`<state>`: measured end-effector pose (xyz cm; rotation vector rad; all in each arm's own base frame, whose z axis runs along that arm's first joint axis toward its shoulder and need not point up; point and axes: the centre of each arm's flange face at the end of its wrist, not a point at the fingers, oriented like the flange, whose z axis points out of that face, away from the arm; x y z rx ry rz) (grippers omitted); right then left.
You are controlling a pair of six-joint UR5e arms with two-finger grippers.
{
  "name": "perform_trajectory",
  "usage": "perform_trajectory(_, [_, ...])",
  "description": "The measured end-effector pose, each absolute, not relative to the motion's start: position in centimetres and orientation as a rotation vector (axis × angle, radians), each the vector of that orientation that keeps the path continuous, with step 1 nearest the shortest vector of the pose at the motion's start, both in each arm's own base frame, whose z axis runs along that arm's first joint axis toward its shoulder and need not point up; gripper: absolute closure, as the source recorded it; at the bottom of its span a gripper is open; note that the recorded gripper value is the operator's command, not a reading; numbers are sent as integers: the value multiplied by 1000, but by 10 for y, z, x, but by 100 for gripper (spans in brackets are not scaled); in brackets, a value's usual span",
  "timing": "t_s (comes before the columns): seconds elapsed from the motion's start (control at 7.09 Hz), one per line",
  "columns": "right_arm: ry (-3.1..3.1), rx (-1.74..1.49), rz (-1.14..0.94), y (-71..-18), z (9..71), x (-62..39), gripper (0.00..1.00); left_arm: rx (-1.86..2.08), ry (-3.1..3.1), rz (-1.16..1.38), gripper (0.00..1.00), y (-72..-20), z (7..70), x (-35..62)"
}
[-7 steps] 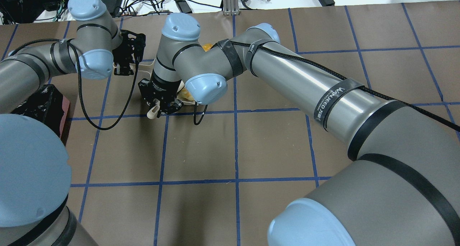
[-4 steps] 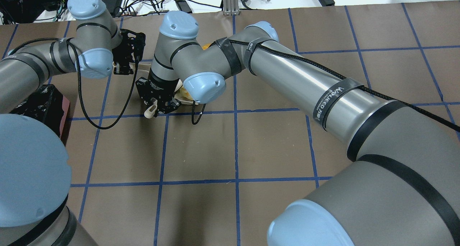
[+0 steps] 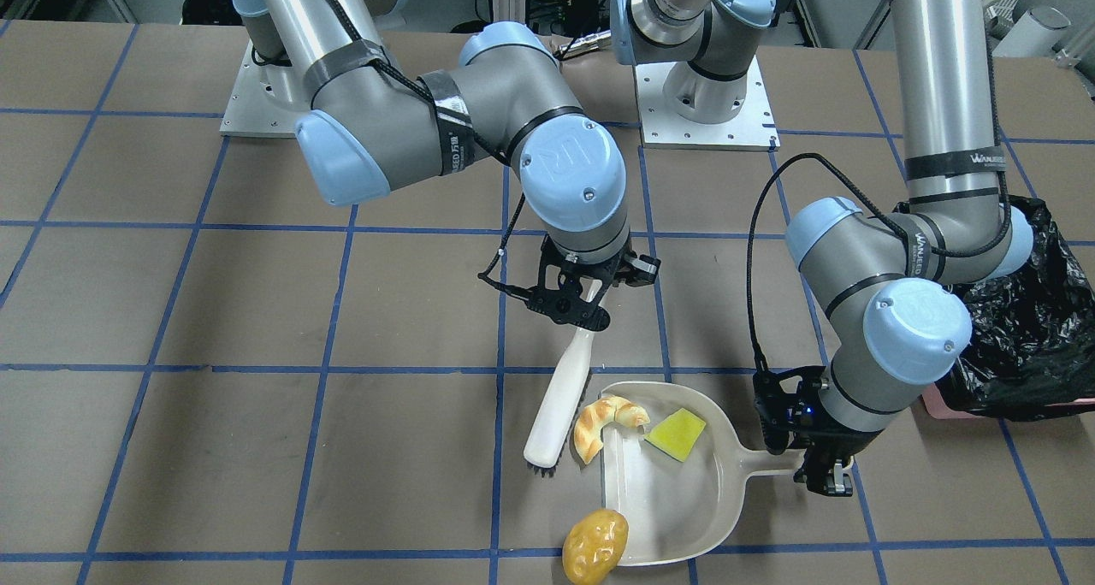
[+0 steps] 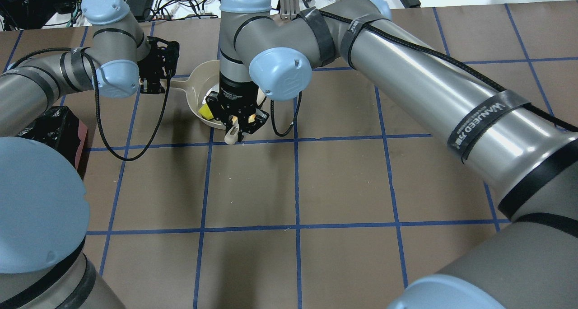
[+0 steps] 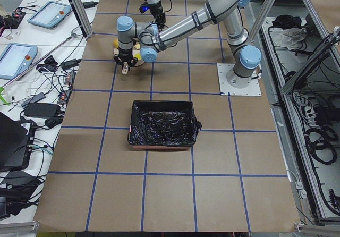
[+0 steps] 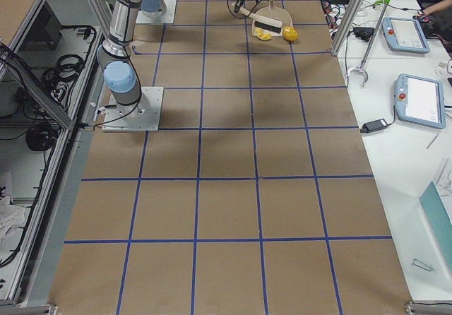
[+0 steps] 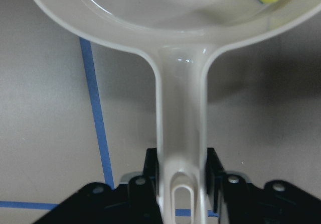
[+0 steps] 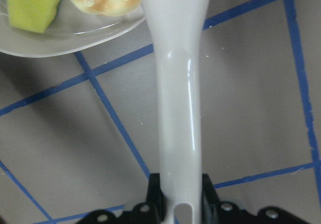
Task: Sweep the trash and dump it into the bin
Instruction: 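Lift the brush back behind the potato with the right gripper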
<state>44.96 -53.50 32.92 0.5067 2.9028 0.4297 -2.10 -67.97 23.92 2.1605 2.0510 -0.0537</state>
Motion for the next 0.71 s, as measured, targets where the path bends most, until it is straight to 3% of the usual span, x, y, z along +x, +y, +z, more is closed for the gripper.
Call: perform_trajectory(0.71, [3019, -73, 173, -583, 298, 418, 100, 2160, 2051, -47, 77, -680, 236, -23])
